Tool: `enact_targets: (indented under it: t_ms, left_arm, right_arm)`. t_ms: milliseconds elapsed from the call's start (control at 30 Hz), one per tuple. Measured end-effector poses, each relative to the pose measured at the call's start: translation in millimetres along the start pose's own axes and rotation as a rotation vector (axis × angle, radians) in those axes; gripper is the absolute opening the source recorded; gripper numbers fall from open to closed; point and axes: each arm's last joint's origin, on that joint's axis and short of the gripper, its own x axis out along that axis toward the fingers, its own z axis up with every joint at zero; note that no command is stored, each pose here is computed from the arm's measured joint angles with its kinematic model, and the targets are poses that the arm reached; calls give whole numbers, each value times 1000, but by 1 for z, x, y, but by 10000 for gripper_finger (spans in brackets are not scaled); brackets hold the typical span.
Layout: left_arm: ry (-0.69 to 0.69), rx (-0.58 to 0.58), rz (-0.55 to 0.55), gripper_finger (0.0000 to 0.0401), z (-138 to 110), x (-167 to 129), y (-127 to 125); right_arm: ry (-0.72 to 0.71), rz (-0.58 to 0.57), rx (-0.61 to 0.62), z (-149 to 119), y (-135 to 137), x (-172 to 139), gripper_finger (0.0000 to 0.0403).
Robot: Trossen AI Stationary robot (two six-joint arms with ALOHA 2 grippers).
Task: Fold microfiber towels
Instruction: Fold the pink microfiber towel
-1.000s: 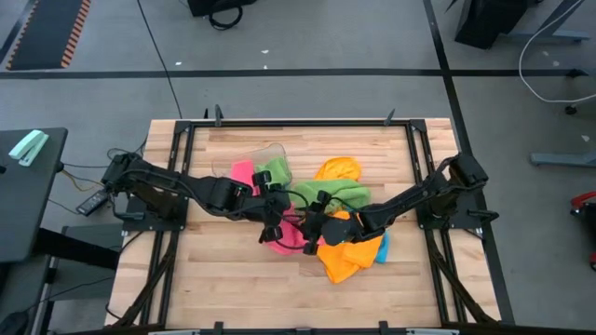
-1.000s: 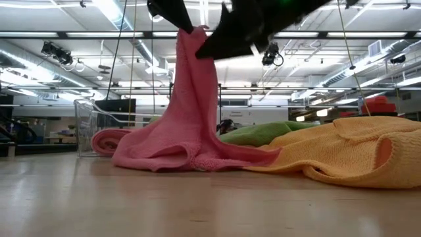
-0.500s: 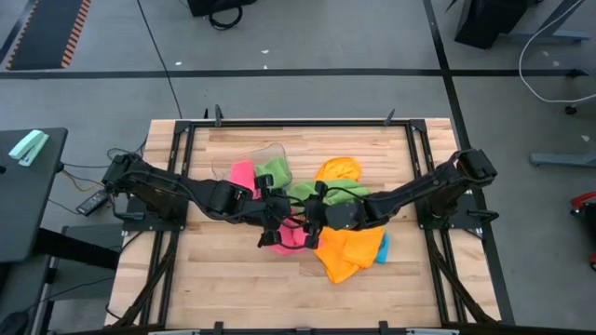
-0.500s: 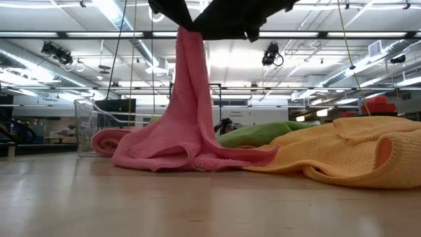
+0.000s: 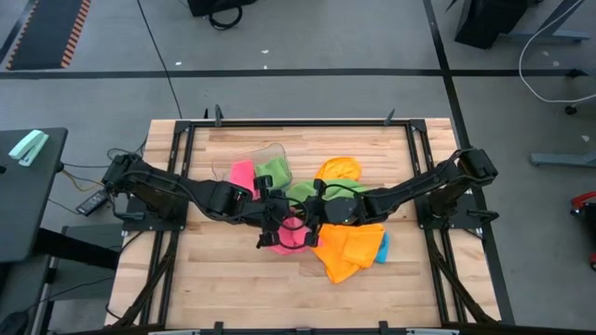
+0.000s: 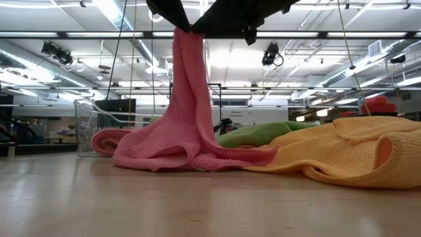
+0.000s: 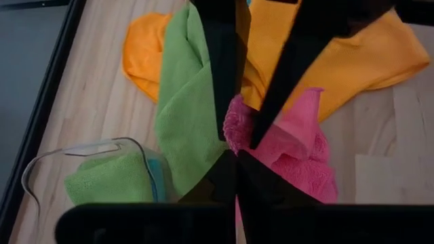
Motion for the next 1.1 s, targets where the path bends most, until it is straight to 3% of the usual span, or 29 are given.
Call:
enact_targets:
  t_ms: [133,367,600,733,933,1100]
  left_arm:
    - [0,0,0,25,0,0,0]
    - [-5,28,-39,8,1,-1,-3]
    - [-2,35,-39,36,0,-1,-3]
    - [-12,30,-41,13,1,-1,-3]
    - [-19,27,-42,17,2,-1,-3]
    - [55,23,-66,12,-5,-1,-5]
  right_arm:
    - [-1,0,-6,1,0,-1,58]
    - [6,7,-22,1,-2,-1,43]
    - [16,27,-56,1,-2,-2,42]
    - [23,44,-54,0,-2,-2,42]
    - [35,62,-61,-1,-1,-2,64]
    - [177,62,-37,-15,-4,-3,90]
